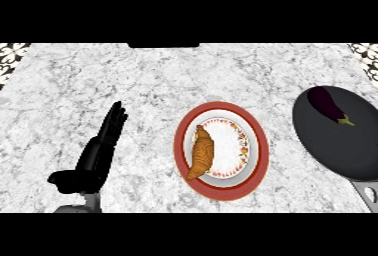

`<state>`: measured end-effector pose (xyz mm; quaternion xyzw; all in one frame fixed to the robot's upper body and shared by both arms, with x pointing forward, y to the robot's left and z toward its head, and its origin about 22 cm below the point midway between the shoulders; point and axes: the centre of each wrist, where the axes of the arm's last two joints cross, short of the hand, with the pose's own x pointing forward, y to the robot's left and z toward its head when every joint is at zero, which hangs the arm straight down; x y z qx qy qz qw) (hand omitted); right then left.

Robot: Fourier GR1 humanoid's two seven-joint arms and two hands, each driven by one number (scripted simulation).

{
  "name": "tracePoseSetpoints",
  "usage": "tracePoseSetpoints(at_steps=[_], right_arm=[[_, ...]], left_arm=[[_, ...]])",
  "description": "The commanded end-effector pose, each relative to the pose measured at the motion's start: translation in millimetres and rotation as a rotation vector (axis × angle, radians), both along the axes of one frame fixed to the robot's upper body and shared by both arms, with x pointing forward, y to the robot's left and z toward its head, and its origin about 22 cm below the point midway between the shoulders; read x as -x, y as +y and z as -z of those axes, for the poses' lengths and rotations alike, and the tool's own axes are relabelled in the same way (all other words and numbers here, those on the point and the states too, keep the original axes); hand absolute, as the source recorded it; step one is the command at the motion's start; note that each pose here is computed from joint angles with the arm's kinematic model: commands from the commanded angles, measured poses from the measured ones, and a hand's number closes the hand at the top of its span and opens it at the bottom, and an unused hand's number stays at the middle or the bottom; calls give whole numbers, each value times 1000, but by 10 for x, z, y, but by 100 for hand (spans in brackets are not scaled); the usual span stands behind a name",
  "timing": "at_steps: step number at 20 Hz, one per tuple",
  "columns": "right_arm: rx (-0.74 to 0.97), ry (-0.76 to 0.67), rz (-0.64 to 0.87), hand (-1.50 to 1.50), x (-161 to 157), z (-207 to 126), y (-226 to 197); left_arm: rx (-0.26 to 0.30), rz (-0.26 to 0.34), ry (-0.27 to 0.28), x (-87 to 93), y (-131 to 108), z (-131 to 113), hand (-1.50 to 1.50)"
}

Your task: Pick the eggplant from the plate and place it in the pan

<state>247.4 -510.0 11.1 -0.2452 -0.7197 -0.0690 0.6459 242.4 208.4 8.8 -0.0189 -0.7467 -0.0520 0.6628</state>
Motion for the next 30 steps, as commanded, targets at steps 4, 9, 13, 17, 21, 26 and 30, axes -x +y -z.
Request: tracePoseSetpoints(at_steps=[4,9,13,17,21,26,30], right_arm=[[5,-21,-95,-150,785,105,-260],[35,-50,-95,-150,966,76,-180],[53,-17,-108,-150,958,68,15],[75,16,-98,-150,1127,189,17],[100,8,-70,-150,1074,32,65],[123,46,-74,-150,1219,146,34],[181,27,-51,-150,1243,-28,-1]], left_arm=[[0,7,10,-27,54,-75,0],[-4,14,-4,26,3,-19,0],[23,24,4,-27,-163,-4,0],[9,13,11,208,-28,75,0],[9,8,-20,-60,53,-39,0],[15,40,-7,-2,67,-122,0],[-6,21,-11,-144,-83,16,0]])
